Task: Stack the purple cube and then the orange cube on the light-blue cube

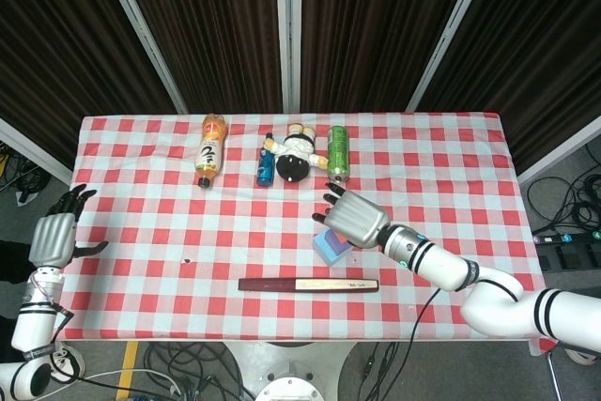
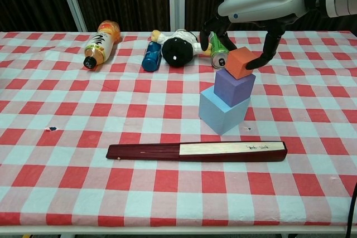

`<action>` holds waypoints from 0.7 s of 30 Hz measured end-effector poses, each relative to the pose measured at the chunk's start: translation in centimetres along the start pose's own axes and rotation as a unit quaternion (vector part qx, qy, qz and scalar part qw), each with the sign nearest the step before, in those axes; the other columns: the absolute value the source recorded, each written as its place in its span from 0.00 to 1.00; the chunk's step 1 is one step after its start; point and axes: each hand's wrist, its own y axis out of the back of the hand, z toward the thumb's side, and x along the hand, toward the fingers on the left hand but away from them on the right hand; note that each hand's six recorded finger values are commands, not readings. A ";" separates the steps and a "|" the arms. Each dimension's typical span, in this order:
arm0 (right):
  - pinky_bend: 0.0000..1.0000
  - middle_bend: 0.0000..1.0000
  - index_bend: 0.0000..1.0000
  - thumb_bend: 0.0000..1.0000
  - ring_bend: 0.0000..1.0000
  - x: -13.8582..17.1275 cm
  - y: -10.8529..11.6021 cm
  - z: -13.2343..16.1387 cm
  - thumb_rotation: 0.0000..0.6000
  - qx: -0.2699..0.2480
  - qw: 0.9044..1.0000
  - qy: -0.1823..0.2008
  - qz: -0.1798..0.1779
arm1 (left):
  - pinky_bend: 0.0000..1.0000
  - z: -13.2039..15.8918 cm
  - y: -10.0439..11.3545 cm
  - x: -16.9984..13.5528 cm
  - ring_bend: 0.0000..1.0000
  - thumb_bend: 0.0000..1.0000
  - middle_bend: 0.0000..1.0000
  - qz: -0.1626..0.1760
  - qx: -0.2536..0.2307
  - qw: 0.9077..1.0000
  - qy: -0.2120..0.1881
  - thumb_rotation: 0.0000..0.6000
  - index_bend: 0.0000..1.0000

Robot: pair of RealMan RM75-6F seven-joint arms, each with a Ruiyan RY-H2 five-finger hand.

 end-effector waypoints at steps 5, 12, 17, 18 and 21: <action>0.10 0.51 0.25 0.17 0.19 -0.2 -0.1 0.1 1.00 0.001 1.000 0.001 0.002 | 0.24 0.0 0.0 0.0 0.13 0.09 0.18 0.000 0.000 1.000 0.001 1.00 0.22; 0.10 0.44 0.25 0.11 0.18 -0.2 -0.2 0.1 1.00 0.004 1.000 0.001 0.003 | 0.24 0.0 0.0 0.0 0.13 0.09 0.18 -0.001 0.000 1.000 0.001 1.00 0.22; 0.10 0.31 0.22 0.07 0.10 -0.2 -0.2 0.1 1.00 0.007 1.000 0.000 0.001 | 0.24 -0.1 -0.1 0.0 0.13 0.09 0.18 -0.002 0.000 1.000 0.002 1.00 0.22; 0.10 0.28 0.21 0.07 0.08 -0.2 -0.2 0.1 1.00 0.007 1.000 -0.001 0.000 | 0.24 -0.1 -0.1 0.0 0.13 0.09 0.18 -0.003 0.000 1.000 0.003 1.00 0.22; 0.10 0.23 0.18 0.06 0.06 -0.3 0.0 0.2 1.00 0.004 1.000 -0.002 -0.005 | 0.24 -0.1 -0.1 0.0 0.13 0.09 0.18 -0.002 0.000 1.000 0.003 1.00 0.22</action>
